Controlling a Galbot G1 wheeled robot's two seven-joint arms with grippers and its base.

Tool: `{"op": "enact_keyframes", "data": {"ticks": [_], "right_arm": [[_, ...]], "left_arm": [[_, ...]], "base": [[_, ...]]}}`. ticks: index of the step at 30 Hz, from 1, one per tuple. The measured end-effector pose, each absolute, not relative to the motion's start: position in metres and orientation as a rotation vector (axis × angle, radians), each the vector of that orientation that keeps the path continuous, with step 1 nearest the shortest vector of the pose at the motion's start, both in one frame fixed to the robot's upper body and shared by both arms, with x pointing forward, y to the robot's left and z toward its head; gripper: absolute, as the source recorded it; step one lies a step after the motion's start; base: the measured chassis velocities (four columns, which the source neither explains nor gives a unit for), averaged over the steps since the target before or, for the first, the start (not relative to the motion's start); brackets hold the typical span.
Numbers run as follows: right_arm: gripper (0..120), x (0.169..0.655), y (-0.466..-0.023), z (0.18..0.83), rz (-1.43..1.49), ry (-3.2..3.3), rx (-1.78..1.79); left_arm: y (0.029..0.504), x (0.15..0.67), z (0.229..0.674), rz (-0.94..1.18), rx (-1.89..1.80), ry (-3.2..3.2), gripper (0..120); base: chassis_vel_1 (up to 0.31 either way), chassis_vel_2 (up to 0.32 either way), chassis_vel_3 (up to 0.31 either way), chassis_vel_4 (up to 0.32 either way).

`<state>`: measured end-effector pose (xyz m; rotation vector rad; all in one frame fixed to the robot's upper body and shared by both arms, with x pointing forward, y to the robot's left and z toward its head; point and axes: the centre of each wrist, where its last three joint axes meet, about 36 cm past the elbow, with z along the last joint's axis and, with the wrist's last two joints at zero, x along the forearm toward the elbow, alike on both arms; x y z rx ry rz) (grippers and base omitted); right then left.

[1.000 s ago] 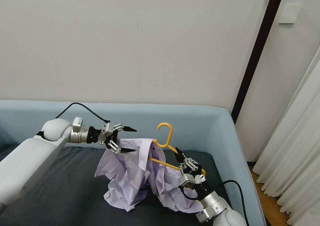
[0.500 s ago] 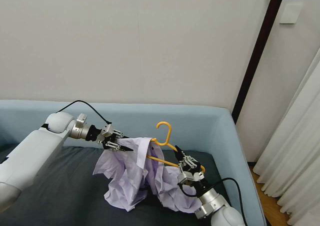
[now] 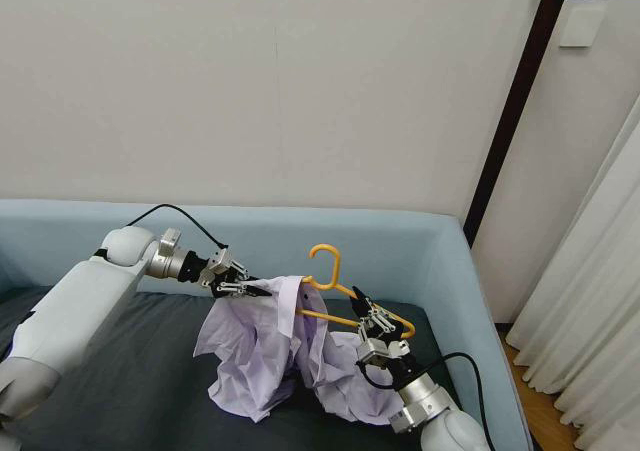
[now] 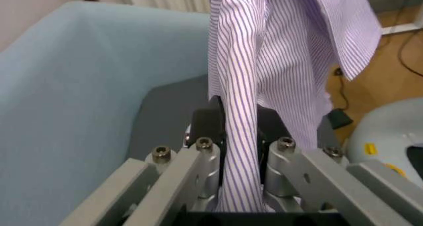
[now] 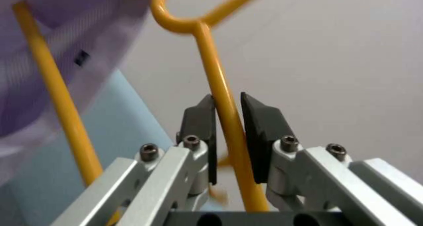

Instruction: Pick up the clothes from the sofa and hang them on the clothes hanger.

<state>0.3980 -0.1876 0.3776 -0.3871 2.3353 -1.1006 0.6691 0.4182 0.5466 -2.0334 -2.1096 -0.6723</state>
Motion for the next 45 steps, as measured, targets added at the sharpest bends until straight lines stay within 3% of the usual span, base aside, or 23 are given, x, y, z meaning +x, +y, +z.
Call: {"op": "enact_keyframes", "data": {"ticks": [3,9,14,19,24,27,31,34,35,45], "right_arm": [[32,0.395,-0.185,0.384,-0.963,2.398,-0.389],[49,0.387,-0.18,0.389,-0.655,2.425,-0.529],[74,0.361,-0.164,0.354,-0.204,2.693,-0.784],[90,0.357,-0.146,0.329,0.057,2.903,-0.767],[100,0.356,-0.118,0.329,0.363,3.042,-0.699],[99,0.356,-0.108,0.33,0.422,3.114,-0.625],[89,0.354,-0.1,0.317,0.308,3.217,-0.478],[76,0.353,-0.097,0.294,0.151,3.219,-0.428],[76,0.353,-0.097,0.294,0.151,3.219,-0.428],[34,0.362,-0.084,0.287,0.115,3.197,-0.298]], "left_arm": [[0.422,0.669,0.543,-0.644,-1.989,-2.165,7],[0.428,0.666,0.54,-0.616,-1.942,-2.22,7],[0.429,0.663,0.543,-0.614,-1.883,-2.305,7],[0.428,0.66,0.545,-0.614,-1.868,-2.337,7],[0.428,0.655,0.541,-0.61,-1.862,-2.341,7],[0.426,0.654,0.54,-0.608,-1.866,-2.342,7],[0.424,0.654,0.54,-0.601,-1.87,-2.348,7],[0.422,0.655,0.542,-0.596,-1.88,-2.354,7],[0.422,0.655,0.542,-0.596,-1.88,-2.354,7],[0.426,0.651,0.542,-0.595,-1.867,-2.367,7]], "base": [[0.0,0.0,0.0,0.0],[0.0,0.0,0.0,0.0],[0.0,0.0,0.0,0.0],[0.0,0.0,0.0,0.0],[0.0,0.0,0.0,0.0],[0.0,0.0,0.0,0.0],[0.0,0.0,0.0,0.0],[0.0,0.0,0.0,0.0],[0.0,0.0,0.0,0.0],[0.0,0.0,0.0,0.0]]}}
